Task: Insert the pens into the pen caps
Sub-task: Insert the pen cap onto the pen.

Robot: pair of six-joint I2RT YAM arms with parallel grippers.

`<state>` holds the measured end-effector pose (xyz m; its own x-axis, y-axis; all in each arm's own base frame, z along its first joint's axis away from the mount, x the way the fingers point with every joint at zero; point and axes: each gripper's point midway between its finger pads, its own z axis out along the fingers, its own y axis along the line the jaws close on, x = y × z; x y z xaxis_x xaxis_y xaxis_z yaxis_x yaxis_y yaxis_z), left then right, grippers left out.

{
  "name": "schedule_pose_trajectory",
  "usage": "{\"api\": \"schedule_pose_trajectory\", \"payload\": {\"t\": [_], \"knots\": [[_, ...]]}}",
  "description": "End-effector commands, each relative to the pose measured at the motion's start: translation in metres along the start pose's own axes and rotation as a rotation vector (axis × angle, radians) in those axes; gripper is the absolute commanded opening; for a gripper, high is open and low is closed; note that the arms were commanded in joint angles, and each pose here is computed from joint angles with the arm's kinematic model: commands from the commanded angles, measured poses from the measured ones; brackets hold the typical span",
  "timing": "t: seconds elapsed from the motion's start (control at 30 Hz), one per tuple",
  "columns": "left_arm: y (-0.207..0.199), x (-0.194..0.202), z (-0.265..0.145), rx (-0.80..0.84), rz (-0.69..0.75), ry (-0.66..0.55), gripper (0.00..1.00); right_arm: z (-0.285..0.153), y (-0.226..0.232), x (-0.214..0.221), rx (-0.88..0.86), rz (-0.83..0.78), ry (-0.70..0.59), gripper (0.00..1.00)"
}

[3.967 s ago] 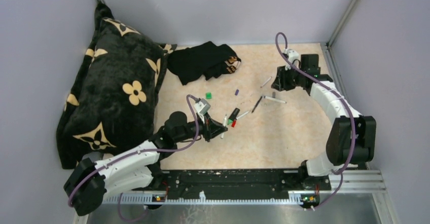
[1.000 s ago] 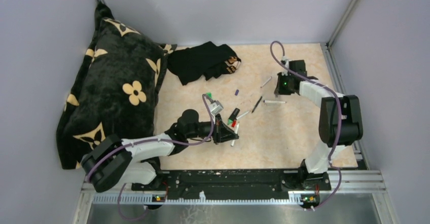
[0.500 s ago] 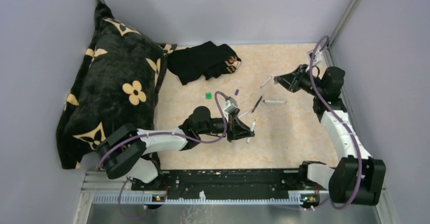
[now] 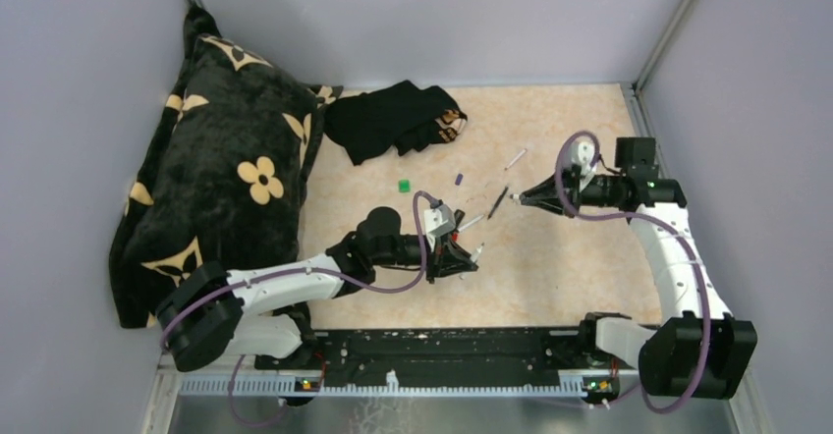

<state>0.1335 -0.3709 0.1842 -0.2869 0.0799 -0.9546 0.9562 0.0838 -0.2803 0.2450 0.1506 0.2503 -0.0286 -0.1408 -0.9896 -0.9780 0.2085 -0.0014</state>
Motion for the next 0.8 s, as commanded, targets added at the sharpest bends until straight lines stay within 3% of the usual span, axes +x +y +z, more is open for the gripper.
{"api": "schedule_pose_trajectory", "payload": {"t": [0.0, 0.1, 0.2, 0.43, 0.77], "knots": [[-0.005, 0.026, -0.015, 0.020, 0.069, 0.105, 0.00, 0.004, 0.044, 0.011, -0.170, -0.505, 0.070, 0.00], [-0.007, 0.029, -0.015, 0.031, 0.058, 0.124, 0.00, 0.010, 0.053, 0.026, -0.270, -0.700, 0.146, 0.00], [-0.006, 0.034, -0.013, 0.037, 0.037, 0.152, 0.00, 0.013, 0.057, 0.034, -0.324, -0.782, 0.173, 0.00], [-0.005, 0.049, -0.004, 0.062, -0.046, 0.251, 0.00, 0.013, 0.060, 0.052, -0.399, -0.878, 0.247, 0.00], [-0.009, 0.049, 0.015, 0.121, -0.333, 0.329, 0.00, 0.015, 0.059, 0.076, -0.472, -0.954, 0.346, 0.00]]}}
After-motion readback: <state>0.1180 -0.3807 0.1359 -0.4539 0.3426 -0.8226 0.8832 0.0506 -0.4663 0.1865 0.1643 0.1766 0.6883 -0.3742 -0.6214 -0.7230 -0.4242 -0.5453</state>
